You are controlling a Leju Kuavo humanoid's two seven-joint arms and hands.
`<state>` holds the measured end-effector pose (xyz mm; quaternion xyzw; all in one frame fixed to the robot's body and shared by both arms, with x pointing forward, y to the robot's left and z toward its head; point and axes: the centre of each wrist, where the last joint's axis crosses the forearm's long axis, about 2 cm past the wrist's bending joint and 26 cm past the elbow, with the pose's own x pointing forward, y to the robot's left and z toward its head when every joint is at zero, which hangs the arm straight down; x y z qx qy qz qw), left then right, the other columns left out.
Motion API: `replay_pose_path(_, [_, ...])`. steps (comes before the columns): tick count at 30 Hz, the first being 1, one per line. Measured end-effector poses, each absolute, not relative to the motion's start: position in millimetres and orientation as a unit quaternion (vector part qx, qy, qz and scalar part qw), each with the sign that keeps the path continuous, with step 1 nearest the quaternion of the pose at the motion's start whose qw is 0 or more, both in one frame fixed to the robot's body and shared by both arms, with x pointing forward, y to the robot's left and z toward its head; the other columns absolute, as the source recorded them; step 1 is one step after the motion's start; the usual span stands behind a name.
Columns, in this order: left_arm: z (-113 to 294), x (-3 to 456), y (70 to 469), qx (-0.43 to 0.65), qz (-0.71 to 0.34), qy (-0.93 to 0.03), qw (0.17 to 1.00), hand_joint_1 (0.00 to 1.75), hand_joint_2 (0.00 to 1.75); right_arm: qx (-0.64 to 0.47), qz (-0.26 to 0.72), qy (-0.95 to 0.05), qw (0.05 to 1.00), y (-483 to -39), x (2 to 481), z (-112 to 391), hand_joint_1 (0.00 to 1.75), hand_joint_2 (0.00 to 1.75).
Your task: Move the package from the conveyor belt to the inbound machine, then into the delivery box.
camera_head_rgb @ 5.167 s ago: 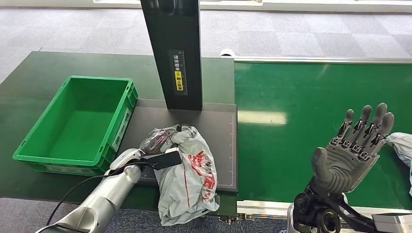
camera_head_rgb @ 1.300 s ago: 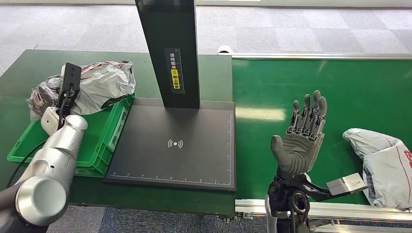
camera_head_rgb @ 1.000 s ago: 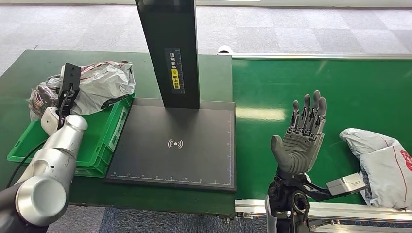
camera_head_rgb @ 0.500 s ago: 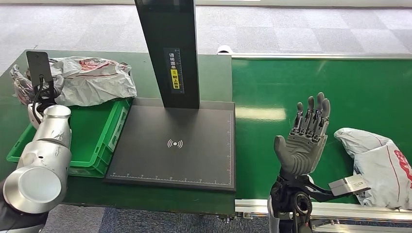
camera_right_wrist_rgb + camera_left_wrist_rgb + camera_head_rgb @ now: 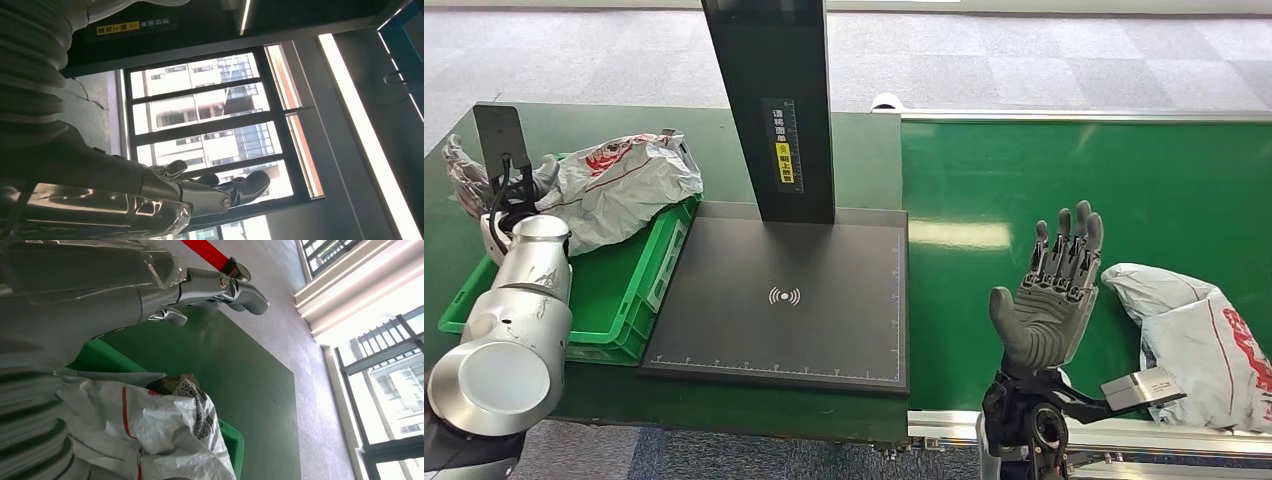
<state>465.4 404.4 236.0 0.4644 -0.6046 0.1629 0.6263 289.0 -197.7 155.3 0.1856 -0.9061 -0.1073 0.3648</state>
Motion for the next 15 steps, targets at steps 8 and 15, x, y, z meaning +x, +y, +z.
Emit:
replay_pose_path(8, [228.0, 468.3, 386.2, 0.277, 0.179, -0.778, 0.535, 0.00, 1.75, 0.166, -0.114, -0.905, 0.374, -201.1, 284.6, 150.5, 0.00, 1.75])
replay_pose_path(15, [205.3, 438.9, 330.6, 0.092, 0.167, -0.885, 0.424, 0.00, 1.75, 0.143, -0.113, -0.901, 0.393, -202.0, 278.8, 142.0, 0.00, 1.75])
